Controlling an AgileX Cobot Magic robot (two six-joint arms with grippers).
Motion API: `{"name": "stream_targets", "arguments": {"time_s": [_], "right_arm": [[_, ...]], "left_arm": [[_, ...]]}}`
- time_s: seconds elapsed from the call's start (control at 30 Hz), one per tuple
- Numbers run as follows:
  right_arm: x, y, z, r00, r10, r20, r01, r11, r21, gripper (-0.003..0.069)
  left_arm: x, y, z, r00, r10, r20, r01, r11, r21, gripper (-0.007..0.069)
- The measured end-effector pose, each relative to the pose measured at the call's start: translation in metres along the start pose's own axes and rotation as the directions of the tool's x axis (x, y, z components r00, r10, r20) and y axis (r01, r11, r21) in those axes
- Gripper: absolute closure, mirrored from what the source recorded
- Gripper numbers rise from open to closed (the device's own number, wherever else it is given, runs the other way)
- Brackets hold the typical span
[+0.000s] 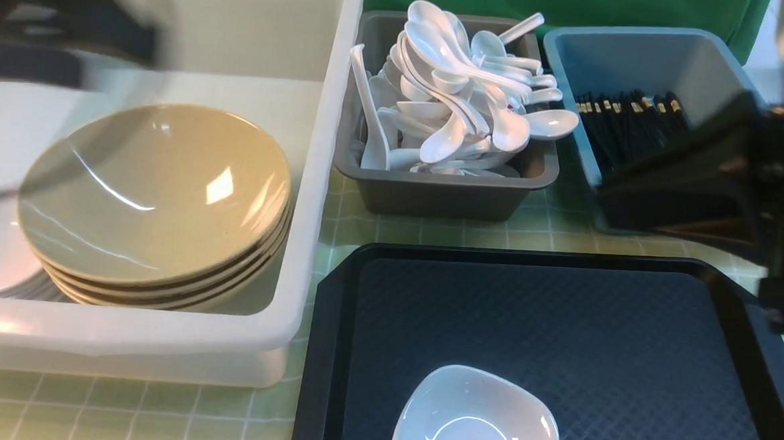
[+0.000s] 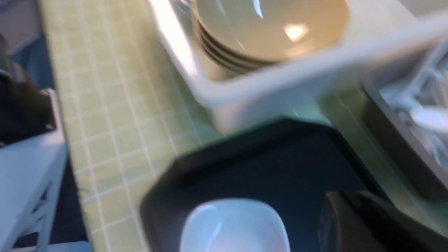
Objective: On green table put chopsticks spoon bowls plates into blue grey white boxes.
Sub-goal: 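Grasp the small white bowl on the black tray by its rim with the left gripper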
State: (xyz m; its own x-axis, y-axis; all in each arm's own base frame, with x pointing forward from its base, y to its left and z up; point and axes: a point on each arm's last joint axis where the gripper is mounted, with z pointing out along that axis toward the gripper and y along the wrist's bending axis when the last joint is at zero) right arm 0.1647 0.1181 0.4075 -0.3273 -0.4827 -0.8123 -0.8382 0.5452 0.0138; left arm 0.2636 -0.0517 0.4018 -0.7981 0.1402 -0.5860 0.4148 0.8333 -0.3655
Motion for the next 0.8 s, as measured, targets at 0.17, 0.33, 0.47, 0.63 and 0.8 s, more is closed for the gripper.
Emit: {"name": "stream_targets", "arguments": {"time_s": [0.17, 0.33, 0.47, 0.63, 0.8], "right_arm": [[0.012, 0.008, -0.015, 0.998, 0.055, 0.017, -0.055, 0.997, 0.051, 0.0607], [0.026, 0.023, -0.033, 0.997, 0.047, 0.063, -0.051, 0.996, 0.068, 0.0601], [0.035, 0.032, -0.045, 0.995, 0.031, 0.09, -0.038, 0.996, 0.077, 0.0598], [0.041, 0.04, -0.056, 0.993, 0.013, 0.119, -0.024, 0.996, 0.087, 0.0591], [0.045, 0.041, -0.056, 0.993, 0.015, 0.115, -0.024, 0.996, 0.085, 0.0589]], "left_arm": [[0.009, -0.061, 0.069, 0.96, 0.197, -0.2, -0.158, 0.968, 0.196, 0.0086], [0.037, -0.097, 0.165, 0.839, 0.299, -0.455, -0.188, 0.943, 0.274, 0.0086], [0.058, -0.101, 0.213, 0.759, 0.316, -0.569, -0.19, 0.943, 0.272, 0.0086], [0.081, -0.082, 0.265, 0.674, 0.288, -0.68, -0.183, 0.957, 0.225, 0.0086], [0.091, -0.072, 0.288, 0.647, 0.277, -0.71, -0.179, 0.961, 0.212, 0.0091]]}}
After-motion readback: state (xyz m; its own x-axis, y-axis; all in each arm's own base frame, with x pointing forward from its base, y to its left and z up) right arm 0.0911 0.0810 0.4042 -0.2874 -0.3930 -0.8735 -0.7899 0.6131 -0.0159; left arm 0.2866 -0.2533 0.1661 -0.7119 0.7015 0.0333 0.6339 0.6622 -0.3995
